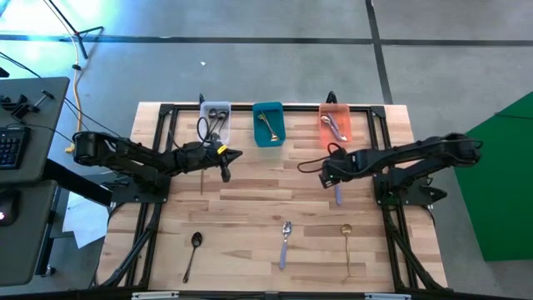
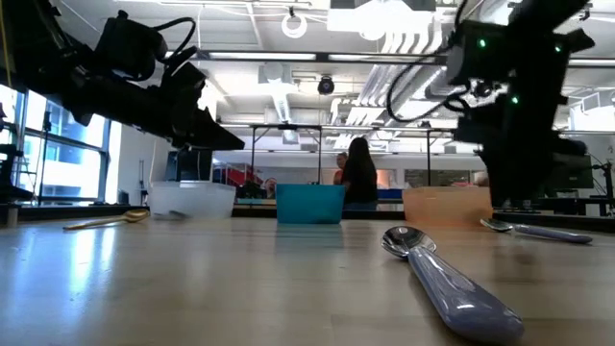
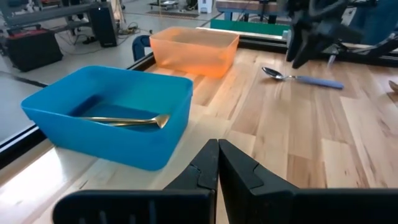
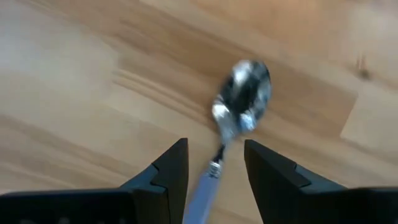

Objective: Sort silverware by color (type)
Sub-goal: Put the top purple spoon into the orange bin

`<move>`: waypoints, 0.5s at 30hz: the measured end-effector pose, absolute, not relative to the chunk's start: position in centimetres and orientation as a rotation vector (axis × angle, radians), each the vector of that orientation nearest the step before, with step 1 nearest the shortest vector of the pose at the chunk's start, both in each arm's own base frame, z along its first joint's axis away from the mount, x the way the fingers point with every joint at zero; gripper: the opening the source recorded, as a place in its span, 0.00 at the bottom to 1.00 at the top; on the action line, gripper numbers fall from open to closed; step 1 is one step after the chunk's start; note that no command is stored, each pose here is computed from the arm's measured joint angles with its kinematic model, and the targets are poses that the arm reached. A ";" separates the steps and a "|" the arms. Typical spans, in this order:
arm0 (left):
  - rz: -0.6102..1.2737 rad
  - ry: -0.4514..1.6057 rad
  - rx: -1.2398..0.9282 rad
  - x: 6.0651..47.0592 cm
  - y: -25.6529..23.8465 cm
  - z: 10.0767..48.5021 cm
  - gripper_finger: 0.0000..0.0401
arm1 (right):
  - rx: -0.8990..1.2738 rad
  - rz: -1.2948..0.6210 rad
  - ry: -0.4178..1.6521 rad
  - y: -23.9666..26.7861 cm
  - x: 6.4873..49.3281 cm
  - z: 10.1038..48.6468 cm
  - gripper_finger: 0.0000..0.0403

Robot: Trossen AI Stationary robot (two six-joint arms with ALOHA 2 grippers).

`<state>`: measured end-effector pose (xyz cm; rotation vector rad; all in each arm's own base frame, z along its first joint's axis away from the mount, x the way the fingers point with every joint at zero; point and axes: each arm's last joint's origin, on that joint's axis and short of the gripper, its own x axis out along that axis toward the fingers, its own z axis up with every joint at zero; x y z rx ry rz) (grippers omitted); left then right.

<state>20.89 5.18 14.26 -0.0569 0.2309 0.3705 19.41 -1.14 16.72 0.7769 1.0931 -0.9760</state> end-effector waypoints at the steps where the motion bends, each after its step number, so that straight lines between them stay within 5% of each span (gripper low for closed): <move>1: 0.370 0.231 -0.056 20.9 5.2 14.3 0.00 | 0.798 -0.989 1.095 -1.1 19.1 16.2 0.34; 15: 0.368 0.235 -0.050 20.9 5.2 14.2 0.00 | 0.905 -1.026 1.058 -1.1 17.2 12.4 0.32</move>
